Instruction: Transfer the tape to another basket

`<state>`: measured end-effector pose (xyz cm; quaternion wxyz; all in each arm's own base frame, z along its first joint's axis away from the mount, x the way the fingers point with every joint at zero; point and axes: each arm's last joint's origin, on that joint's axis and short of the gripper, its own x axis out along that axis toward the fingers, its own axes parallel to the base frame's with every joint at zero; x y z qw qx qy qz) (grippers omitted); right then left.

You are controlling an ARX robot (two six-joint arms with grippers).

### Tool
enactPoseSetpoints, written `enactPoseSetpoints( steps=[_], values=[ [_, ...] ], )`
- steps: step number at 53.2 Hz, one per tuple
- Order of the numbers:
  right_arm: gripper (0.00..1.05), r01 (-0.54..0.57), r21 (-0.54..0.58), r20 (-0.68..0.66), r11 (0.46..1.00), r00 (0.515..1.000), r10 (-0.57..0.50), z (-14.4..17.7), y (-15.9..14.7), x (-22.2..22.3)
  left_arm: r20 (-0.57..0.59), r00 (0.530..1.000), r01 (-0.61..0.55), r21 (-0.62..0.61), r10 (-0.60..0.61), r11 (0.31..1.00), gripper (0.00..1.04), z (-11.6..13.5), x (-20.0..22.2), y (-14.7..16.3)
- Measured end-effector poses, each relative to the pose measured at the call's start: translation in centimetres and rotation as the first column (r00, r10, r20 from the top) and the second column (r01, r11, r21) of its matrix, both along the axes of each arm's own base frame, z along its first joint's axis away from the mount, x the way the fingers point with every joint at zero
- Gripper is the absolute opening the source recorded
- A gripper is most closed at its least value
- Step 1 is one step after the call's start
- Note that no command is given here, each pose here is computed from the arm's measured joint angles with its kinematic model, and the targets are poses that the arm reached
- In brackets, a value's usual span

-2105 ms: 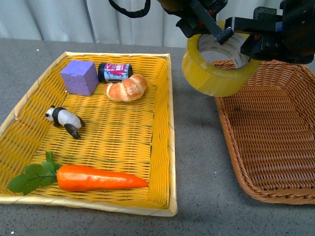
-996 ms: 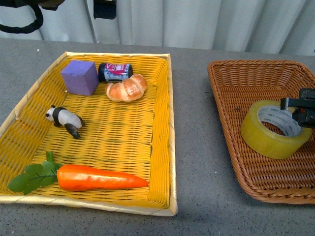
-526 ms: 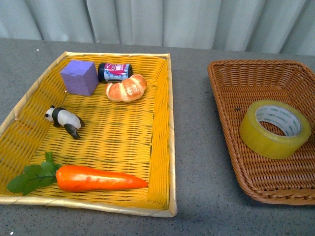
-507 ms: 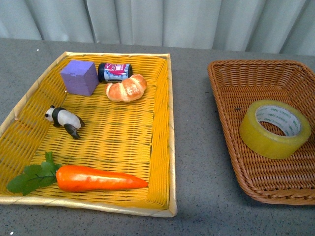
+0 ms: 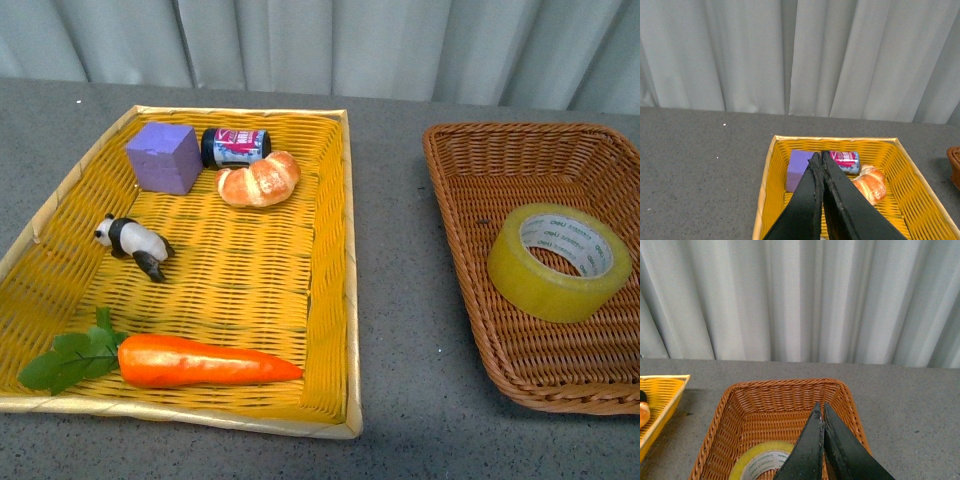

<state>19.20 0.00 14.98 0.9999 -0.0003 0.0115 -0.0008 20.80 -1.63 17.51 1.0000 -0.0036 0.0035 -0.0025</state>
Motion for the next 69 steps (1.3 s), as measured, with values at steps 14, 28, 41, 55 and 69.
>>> enactPoseSetpoints(
  steps=[14, 28, 41, 55, 69],
  values=[
    [0.01, 0.000, 0.000, 0.009, 1.000, 1.000, 0.000, 1.2, 0.0, -2.5, -0.015, 1.000, -0.001, 0.000, 0.001, 1.000, 0.04, -1.5, -3.0, 1.5],
    [0.01, -0.001, 0.000, 0.007, 1.000, 1.000, 0.001, 1.2, 0.0, -4.3, -0.007, 1.000, -0.004, 0.001, 0.004, 1.000, 0.04, -1.3, -5.1, 1.6],
    [0.01, -0.001, 0.000, 0.016, 1.000, 1.000, 0.001, 1.4, 0.0, -5.6, 0.005, 1.000, -0.003, 0.001, 0.003, 1.000, 0.04, -0.9, -6.5, 1.6],
    [0.01, -0.001, 0.000, 0.026, 1.000, 1.000, 0.001, 1.8, 0.0, -6.7, 0.022, 1.000, -0.003, 0.000, 0.003, 1.000, 0.04, -0.4, -7.8, 1.6],
    [0.01, -0.001, 0.000, 0.031, 1.000, 1.000, 0.001, 1.9, 0.0, -7.4, 0.029, 1.000, -0.003, 0.000, 0.003, 1.000, 0.04, -0.2, -8.6, 1.6]
  ],
)
